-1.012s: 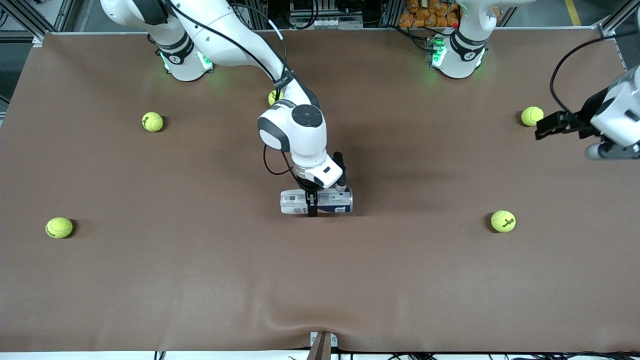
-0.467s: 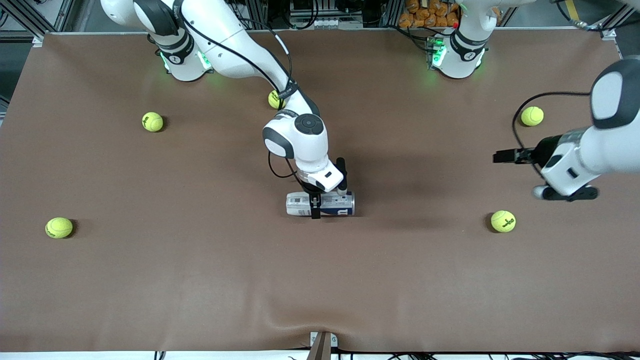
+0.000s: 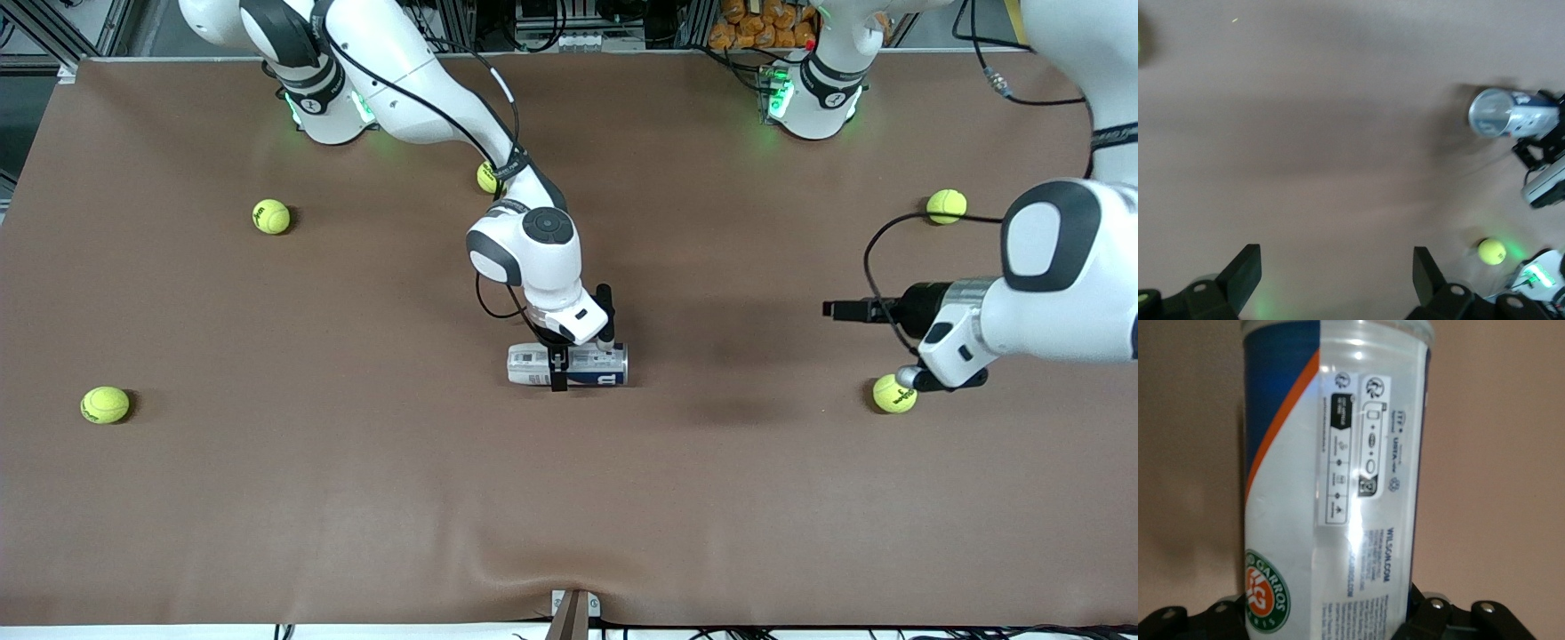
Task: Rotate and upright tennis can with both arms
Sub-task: 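Reach the left gripper toward the can's open end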
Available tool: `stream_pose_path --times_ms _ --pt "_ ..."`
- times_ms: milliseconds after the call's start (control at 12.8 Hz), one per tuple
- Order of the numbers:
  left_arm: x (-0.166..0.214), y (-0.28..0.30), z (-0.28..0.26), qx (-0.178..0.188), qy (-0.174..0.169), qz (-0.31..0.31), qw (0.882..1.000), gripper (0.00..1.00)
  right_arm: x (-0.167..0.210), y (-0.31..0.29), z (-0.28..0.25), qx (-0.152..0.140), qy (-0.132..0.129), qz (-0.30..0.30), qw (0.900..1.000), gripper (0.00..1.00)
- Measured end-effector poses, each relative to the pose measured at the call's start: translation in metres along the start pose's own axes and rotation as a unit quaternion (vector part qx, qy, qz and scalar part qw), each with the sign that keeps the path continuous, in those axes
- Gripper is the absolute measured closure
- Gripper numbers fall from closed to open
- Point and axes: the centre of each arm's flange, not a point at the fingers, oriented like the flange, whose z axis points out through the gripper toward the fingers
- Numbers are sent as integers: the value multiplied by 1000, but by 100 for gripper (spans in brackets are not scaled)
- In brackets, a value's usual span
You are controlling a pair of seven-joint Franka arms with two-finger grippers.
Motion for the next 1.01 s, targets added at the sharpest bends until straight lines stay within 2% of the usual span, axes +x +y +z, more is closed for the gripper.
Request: stream_pose_path --times_ms 234,389,623,1012 --pt "16 14 32 -69 10 -14 997 0 0 -3 6 -1 4 0 1000 22" --pt "22 25 50 -123 8 -29 992 0 1 -3 6 -2 5 0 1000 1" --pt "33 26 74 -187 -2 -60 980 0 9 -3 -1 -7 13 4 1000 0" --pt "57 45 124 -284 9 -114 952 0 21 12 -37 -19 29 21 999 0"
